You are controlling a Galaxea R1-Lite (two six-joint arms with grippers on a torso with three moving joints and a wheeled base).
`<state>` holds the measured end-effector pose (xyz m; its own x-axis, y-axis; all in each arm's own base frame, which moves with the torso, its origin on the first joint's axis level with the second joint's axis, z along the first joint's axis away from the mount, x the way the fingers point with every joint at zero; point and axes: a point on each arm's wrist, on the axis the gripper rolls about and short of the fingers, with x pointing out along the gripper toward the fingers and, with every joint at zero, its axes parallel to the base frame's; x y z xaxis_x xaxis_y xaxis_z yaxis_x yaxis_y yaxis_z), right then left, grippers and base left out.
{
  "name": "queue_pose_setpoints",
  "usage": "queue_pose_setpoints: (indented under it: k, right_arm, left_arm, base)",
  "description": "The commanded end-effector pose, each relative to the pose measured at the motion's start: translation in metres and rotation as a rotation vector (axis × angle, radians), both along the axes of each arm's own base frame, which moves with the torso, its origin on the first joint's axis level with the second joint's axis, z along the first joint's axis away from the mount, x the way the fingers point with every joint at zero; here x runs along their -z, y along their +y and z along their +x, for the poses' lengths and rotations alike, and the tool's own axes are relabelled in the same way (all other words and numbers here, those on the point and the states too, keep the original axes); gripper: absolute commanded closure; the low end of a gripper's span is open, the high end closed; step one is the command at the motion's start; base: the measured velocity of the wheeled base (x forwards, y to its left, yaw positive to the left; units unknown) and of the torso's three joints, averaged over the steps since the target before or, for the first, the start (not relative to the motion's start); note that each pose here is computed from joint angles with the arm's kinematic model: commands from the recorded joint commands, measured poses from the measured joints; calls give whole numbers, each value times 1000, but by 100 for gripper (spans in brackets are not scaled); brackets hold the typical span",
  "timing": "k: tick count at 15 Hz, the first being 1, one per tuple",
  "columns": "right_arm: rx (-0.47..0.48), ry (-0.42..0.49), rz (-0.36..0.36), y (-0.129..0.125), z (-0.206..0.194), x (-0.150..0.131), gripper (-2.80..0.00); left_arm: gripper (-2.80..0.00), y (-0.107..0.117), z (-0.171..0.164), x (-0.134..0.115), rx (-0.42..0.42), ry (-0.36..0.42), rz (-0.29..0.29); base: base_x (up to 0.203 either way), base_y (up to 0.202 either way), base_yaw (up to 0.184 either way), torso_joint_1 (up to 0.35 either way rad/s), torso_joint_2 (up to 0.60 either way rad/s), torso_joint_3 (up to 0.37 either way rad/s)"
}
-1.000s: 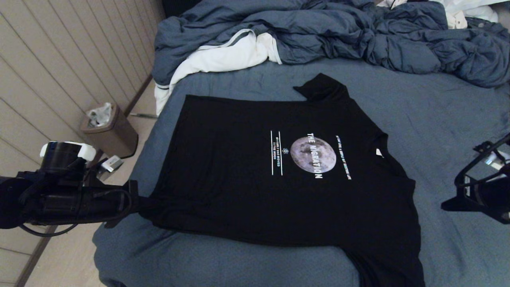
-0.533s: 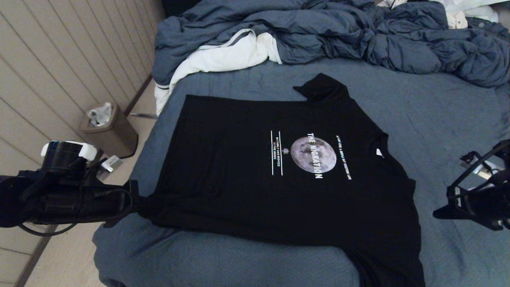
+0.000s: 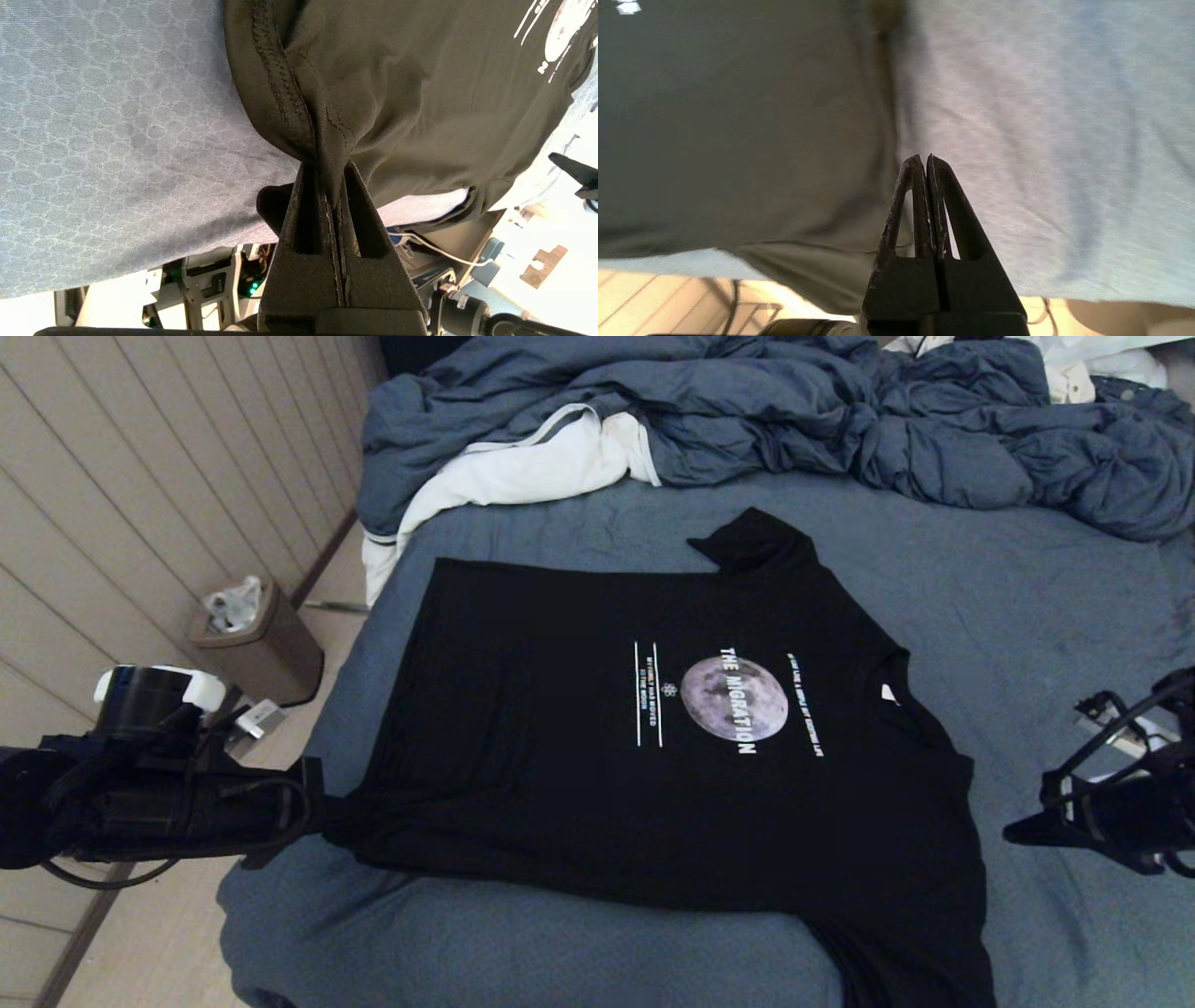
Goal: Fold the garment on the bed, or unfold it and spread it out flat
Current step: Fold the black T-shirt
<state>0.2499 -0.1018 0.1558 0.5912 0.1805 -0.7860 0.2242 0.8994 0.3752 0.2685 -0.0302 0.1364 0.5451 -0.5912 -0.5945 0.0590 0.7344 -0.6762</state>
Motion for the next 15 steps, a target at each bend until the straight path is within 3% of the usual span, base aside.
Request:
queue_pose_setpoints:
  k: [1,8,9,10,15]
  right_arm:
    - [-3,3,17,-1,0,1,0]
    - [-28,-4,20,0,-4,3,0]
    - [-43,2,15,0,-5,6,-232]
    - [-58,10,12,2,-8,9,-280]
    - [-84,1,29,3,-8,11,-280]
  left_arm:
    - [0,0,-1,0,-2,3,-3]
    - [0,0,-1,3,-15,12,8]
    - [0,0,-1,3,-15,12,8]
    - [0,0,-2,2,-16,11,9]
    - [0,0,-2,2,-15,12,8]
  base:
    - [0,0,0,0,0,0]
    - [0,0,0,0,0,0]
    - [0,0,0,0,0,0]
    - [0,0,0,0,0,0]
    - [0,0,0,0,0,0]
